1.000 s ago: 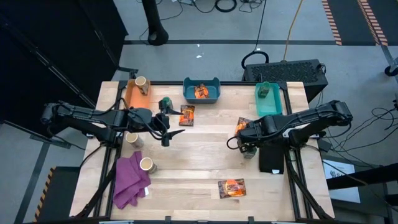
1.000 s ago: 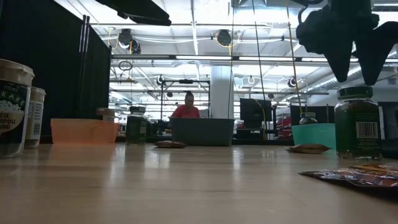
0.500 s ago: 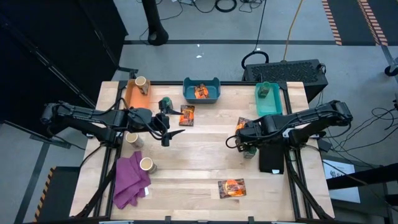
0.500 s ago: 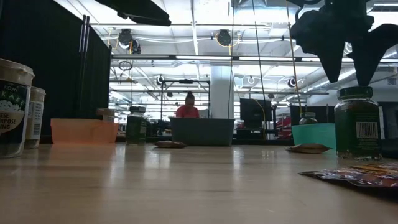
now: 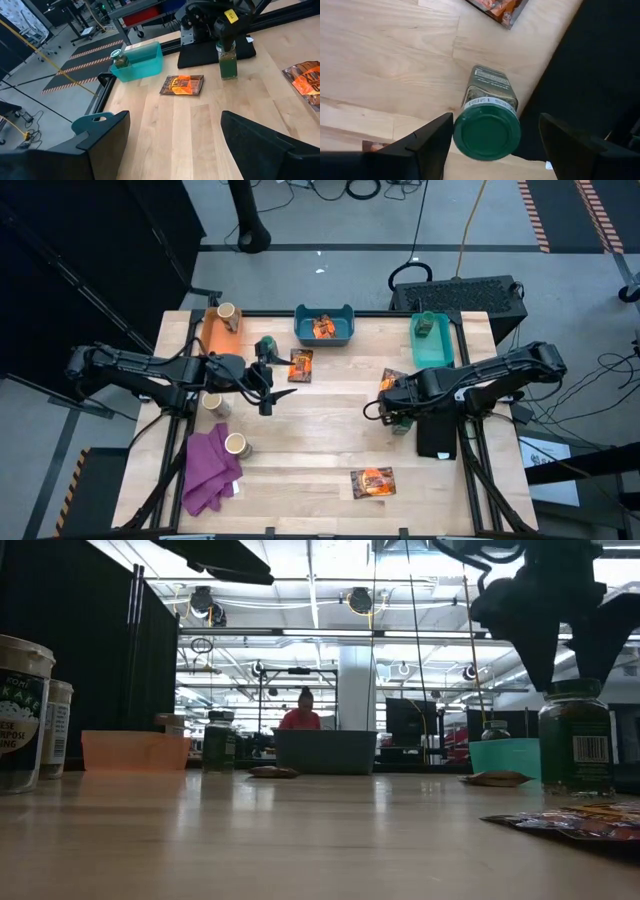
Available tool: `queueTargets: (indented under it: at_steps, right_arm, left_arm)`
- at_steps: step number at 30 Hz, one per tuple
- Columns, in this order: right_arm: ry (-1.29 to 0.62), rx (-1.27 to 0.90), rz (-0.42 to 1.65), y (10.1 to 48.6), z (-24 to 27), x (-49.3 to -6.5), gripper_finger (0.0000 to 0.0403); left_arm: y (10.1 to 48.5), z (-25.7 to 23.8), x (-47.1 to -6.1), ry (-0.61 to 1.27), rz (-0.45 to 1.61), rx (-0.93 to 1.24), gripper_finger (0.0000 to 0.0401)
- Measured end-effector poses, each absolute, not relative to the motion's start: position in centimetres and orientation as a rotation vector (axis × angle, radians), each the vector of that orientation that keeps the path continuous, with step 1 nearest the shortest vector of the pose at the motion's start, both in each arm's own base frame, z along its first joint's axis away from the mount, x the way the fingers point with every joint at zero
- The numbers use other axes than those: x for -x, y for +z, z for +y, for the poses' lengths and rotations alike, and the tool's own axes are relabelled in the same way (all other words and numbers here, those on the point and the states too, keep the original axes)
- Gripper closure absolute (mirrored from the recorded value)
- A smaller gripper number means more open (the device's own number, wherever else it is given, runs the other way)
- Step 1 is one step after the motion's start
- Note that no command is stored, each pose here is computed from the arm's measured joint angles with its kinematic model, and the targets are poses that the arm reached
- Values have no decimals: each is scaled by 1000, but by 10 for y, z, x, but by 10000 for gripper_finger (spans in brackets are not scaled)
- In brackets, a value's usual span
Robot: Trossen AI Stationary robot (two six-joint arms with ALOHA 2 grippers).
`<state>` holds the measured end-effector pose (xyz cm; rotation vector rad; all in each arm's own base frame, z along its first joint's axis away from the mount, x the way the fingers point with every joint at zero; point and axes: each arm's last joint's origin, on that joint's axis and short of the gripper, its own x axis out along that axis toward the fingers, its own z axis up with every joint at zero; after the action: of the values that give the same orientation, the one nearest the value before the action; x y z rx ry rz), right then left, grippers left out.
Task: Sort spices by type
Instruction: Put the right green seasoning bottle into the light blue bin
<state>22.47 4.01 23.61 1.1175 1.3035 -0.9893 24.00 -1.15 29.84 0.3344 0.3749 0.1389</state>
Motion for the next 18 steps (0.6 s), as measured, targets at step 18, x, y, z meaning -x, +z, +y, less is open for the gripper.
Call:
queueTargets:
  at_steps: [18]
  right_arm:
    - [-964, -1185, 1279, 220, 42, -227, 159]
  left_arm:
    - [298, -11, -240, 139, 380, -328, 84]
